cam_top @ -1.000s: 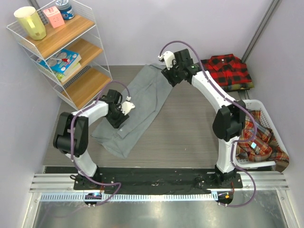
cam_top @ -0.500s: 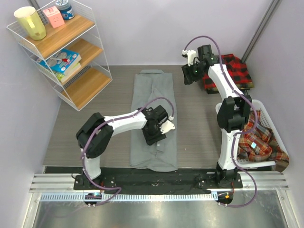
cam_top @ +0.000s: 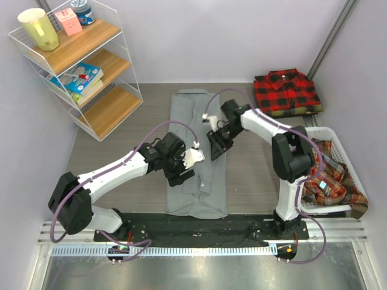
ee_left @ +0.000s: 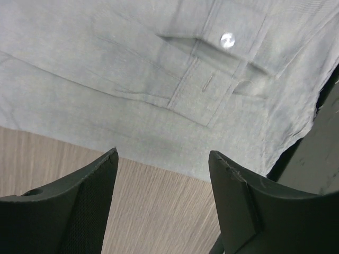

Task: Fold and stack the long sleeve shirts
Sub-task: Fold the shirt

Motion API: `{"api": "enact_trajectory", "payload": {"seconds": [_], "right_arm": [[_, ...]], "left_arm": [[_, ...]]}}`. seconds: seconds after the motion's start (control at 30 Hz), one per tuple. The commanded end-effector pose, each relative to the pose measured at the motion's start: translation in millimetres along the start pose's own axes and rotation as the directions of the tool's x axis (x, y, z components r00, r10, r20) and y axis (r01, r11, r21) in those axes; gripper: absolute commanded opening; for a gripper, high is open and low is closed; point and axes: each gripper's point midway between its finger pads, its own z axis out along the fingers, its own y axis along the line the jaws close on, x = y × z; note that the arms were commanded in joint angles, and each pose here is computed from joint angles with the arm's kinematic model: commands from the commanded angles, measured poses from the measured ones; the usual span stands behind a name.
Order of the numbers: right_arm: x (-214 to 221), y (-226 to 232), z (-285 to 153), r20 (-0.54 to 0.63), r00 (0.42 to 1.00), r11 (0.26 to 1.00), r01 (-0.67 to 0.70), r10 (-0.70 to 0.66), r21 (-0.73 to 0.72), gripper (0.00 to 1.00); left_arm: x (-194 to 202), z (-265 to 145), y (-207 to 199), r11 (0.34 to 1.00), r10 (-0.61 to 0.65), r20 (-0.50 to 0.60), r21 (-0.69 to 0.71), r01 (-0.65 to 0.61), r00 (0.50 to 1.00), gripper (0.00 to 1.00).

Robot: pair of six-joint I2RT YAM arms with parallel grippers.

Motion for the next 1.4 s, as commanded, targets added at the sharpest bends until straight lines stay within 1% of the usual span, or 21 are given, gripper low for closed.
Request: {"api": "enact_trajectory", "payload": {"seconds": [0.0,0.23,0.37,0.47,0.53,0.6,0.7,0.73,0.77,0.8,0.83,0.87,0.9,0.93,0.97,1.0,1.03,1.17,1.23,1.27,1.37], "right_arm": [[-5.1,21.5,18.0,0.047,0.998,0.998,0.052,-0.050,-0.043,0.45],[3.1,-22.4,59.1,-0.008,1.000,1.000,0.004,-0.004,0.021,0.44],[-12.1,-58.0,73.0,-0.010,1.000,0.995,0.009,-0.008,0.098,0.45],[-38.1,-75.0,69.0,0.026,0.999,0.991,0.019,-0.023,0.135,0.45],[-47.1,-70.9,54.9,0.019,0.999,0.989,0.040,-0.043,0.142,0.46],[-68.7,-55.7,25.6,0.064,0.993,0.984,0.086,-0.097,0.156,0.49],[-67.9,-10.4,-19.4,0.095,0.978,0.978,0.171,-0.183,0.123,0.56],[-65.7,0.0,-29.4,0.107,0.968,0.969,0.215,-0.228,0.118,0.60],[-48.3,8.6,-27.3,0.084,0.965,0.966,0.238,-0.247,0.097,0.62],[-50.2,29.3,-50.4,0.127,0.934,0.938,0.317,-0.334,0.138,0.64],[-42.7,38.0,-50.1,0.111,0.897,0.900,0.409,-0.427,0.152,0.66],[-13.8,41.5,-41.0,0.075,0.893,0.891,0.432,-0.444,0.140,0.70],[-12.7,46.2,-41.3,0.099,0.855,0.856,0.490,-0.509,0.166,0.73],[-11.1,68.2,-55.7,0.140,0.785,0.793,0.571,-0.603,0.214,0.75],[20.4,63.9,-37.6,0.105,0.774,0.776,0.599,-0.624,0.197,0.81],[18.1,63.7,-35.1,0.118,0.723,0.725,0.642,-0.681,0.251,0.84],[40.0,72.8,-23.3,0.100,0.689,0.690,0.684,-0.717,0.237,0.85],[71.2,70.4,7.7,0.029,0.596,0.590,0.785,-0.802,0.191,0.91],[83.2,66.0,19.5,0.011,0.570,0.562,0.806,-0.821,0.183,0.97],[79.7,66.3,22.9,0.012,0.536,0.527,0.825,-0.844,0.203,1.00],[86.8,64.7,36.8,-0.008,0.484,0.473,0.858,-0.875,0.200,1.00]], "left_arm": [[21.1,27.5,7.3,0.999,0.014,-0.077,0.039,-0.011,0.997,0.68],[45.4,59.6,58.2,0.979,-0.192,-0.152,0.040,0.200,0.970,0.63],[59.8,70.7,89.4,0.957,-0.278,-0.159,0.043,0.288,0.947,0.62],[53.5,72.6,99.5,0.958,-0.271,-0.138,0.054,0.280,0.953,0.62],[35.3,58.5,94.4,0.959,-0.261,-0.088,0.091,0.268,0.961,0.63],[24.6,42.4,92.9,0.966,-0.242,-0.040,0.083,0.244,0.970,0.66],[20.2,5.6,74.7,0.985,-0.152,0.025,0.080,0.150,0.988,0.70],[19.3,-13.1,63.8,0.995,-0.077,0.067,0.073,0.072,0.995,0.72],[23.0,-20.0,49.8,0.993,-0.065,0.082,0.103,0.056,0.995,0.73],[23.8,-26.1,41.9,0.994,-0.044,0.106,0.106,0.033,0.993,0.77],[24.1,-33.3,35.3,0.995,0.021,0.139,0.098,-0.035,0.990,0.78],[32.9,-40.0,20.5,0.993,0.057,0.168,0.095,-0.073,0.984,0.79],[30.0,-44.6,9.7,0.986,0.103,0.221,0.104,-0.129,0.970,0.81],[33.2,-44.1,2.4,0.981,0.140,0.247,0.098,-0.168,0.959,0.83],[41.4,-43.5,-8.9,0.969,0.202,0.282,0.079,-0.232,0.938,0.85],[38.8,-39.7,-9.4,0.961,0.247,0.315,0.044,-0.274,0.916,0.87],[37.8,-34.8,-17.6,0.944,0.297,0.330,0.037,-0.327,0.896,0.87],[52.8,-6.2,-32.3,0.865,0.483,0.298,-0.018,-0.501,0.823,0.88],[58.1,8.3,-34.2,0.836,0.538,0.274,-0.049,-0.547,0.797,0.87],[58.6,15.4,-33.0,0.823,0.561,0.275,-0.077,-0.563,0.781,0.88],[64.3,27.2,-31.8,0.799,0.597,0.244,-0.096,-0.594,0.764,0.88]]}}
